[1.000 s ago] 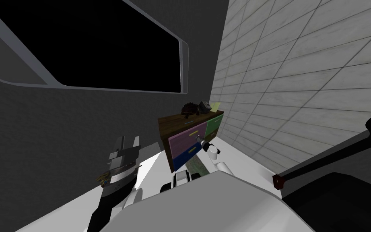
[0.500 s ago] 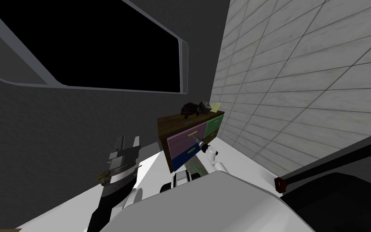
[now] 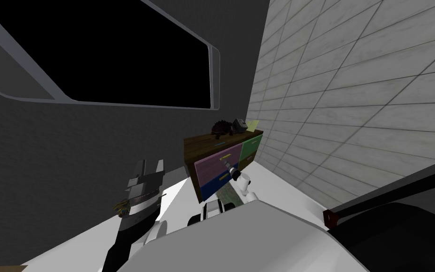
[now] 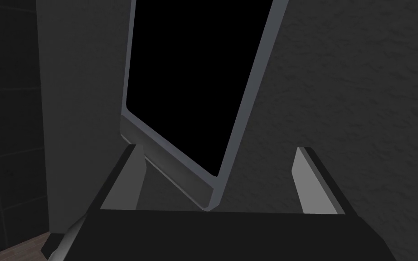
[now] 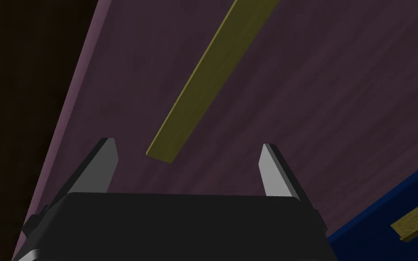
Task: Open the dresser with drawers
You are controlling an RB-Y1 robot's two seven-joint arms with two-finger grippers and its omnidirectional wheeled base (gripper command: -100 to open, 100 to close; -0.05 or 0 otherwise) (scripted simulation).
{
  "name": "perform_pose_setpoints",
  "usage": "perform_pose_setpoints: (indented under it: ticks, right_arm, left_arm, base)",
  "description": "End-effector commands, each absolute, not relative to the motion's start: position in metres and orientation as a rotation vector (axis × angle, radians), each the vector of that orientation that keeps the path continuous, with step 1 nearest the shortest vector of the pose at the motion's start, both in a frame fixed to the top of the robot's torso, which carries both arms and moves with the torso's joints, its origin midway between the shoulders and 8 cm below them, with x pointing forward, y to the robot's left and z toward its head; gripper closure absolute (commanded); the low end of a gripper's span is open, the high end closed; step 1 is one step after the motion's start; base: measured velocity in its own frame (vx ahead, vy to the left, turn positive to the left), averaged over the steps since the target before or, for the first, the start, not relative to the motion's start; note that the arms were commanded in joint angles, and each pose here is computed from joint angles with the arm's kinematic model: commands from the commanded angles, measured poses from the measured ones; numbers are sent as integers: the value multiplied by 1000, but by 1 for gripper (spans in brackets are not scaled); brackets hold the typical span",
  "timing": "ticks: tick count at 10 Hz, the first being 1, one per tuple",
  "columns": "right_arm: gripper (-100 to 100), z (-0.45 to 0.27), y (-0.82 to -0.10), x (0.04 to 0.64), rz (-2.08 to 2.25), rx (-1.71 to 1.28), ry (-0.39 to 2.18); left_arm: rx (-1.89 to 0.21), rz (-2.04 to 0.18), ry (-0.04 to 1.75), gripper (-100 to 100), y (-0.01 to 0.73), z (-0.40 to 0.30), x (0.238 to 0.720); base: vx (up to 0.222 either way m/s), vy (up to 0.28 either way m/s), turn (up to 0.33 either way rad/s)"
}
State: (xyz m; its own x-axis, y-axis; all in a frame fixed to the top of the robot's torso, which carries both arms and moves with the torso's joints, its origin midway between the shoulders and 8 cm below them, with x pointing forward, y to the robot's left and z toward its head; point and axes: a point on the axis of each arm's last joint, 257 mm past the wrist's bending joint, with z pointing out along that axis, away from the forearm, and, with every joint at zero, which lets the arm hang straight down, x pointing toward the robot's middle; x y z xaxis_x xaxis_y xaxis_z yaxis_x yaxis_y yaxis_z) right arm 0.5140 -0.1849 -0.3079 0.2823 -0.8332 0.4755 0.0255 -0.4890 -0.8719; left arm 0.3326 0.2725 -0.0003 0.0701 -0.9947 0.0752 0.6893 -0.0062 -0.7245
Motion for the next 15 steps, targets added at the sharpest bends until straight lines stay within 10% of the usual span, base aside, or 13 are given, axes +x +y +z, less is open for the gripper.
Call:
perform_pose_setpoints:
  ticks: [1, 3, 4, 10, 11, 15]
  right_arm:
    - [-100, -307, -163, 513, -1264, -1670, 781]
    - [-100, -307, -167, 513, -1273, -1681, 773]
    - [100, -307, -167, 513, -1273, -1681, 772]
    - [100, -303, -171, 515, -1273, -1682, 771]
    - [-100, -305, -183, 514, -1286, -1705, 756]
    - [-100, -310, -216, 506, -1296, -1752, 719]
  left_arm:
    - [-707, -1440, 552, 0, 273, 0, 333]
    - [-707, -1440, 552, 0, 273, 0, 333]
    - [-707, -1440, 552, 0, 273, 0, 333]
    - [-707, -1440, 552, 0, 272, 0, 333]
    - [-707, -1440, 552, 0, 272, 0, 333]
    - [-707, -1440, 552, 0, 273, 0, 333]
  base:
    - [2, -6, 3]
    - [0, 0, 0]
    - [0, 0, 0]
    - [-160, -47, -2]
    - [-18, -3, -2]
    - [40, 12, -5]
